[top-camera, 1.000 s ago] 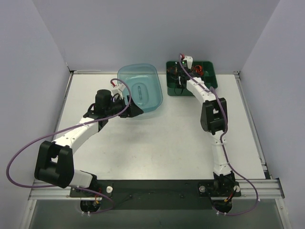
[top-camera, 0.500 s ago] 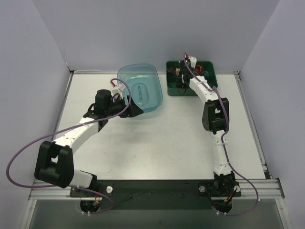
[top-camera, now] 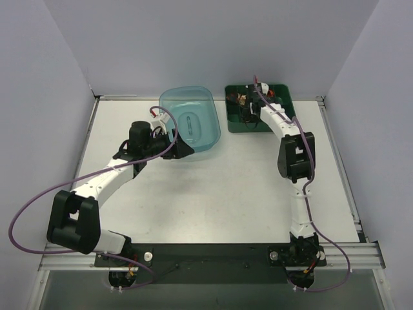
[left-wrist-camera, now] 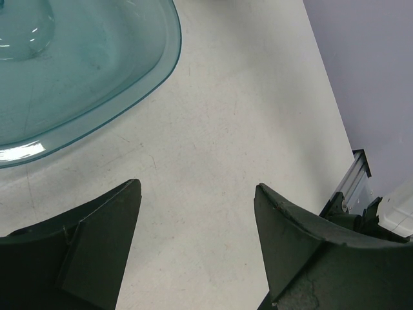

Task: Roll the ties
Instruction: Place the tie in the storage box.

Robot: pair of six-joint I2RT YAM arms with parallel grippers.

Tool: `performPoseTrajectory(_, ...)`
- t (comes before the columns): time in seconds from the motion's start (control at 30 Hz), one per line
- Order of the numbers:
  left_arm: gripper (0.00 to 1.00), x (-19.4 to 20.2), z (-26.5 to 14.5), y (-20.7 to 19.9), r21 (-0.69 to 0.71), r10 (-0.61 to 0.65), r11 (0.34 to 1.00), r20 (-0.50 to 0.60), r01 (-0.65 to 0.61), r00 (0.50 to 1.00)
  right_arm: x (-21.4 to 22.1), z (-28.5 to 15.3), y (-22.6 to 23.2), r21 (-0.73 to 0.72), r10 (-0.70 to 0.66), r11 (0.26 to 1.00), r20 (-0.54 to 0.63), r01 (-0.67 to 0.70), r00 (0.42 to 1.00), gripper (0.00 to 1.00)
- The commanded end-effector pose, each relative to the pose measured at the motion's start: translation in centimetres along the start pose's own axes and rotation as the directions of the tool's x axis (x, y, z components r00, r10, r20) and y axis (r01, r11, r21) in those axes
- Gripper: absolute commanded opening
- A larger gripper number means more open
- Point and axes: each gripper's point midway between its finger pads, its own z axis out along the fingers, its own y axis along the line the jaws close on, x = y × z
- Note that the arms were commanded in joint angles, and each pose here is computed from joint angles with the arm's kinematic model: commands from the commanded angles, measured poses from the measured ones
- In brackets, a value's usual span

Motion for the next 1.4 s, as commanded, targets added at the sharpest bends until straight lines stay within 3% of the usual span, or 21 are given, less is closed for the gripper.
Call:
performPoseTrajectory(0.0, 0.80, -1.2, 0.3, -0.6, 0.041, 0.036, 0.998, 0.031, -0.037, 0.999, 9.3, -2.7, -3.5, 0.080, -0.056, 0.993, -0.331, 0.087, 0.942, 0.00)
performPoseTrajectory(0.43, 0.80, -0.9, 0.1, -0.8, 0.055, 0.030, 0.998, 0.032, -0.032, 0.999, 13.1, -7.3, -3.9, 0.061, -0.152, 0.979, -0.402, 0.192, 0.903, 0.00)
performPoseTrajectory(1.1, 0.80, 0.0, 0.9, -0.2, 0.069, 0.010, 0.998, 0.013, -0.011, 1.000, 7.6, -5.4, -4.0, 0.213, -0.228, 0.940, -0.184, 0.266, 0.956, 0.00)
performPoseTrajectory(1.37, 0.79, 0.0, 1.1, -0.1, 0.073, 0.005, 0.997, 0.011, -0.006, 1.000, 8.4, -3.8, -4.7, 0.225, -0.246, 0.929, -0.218, 0.294, 0.944, 0.00)
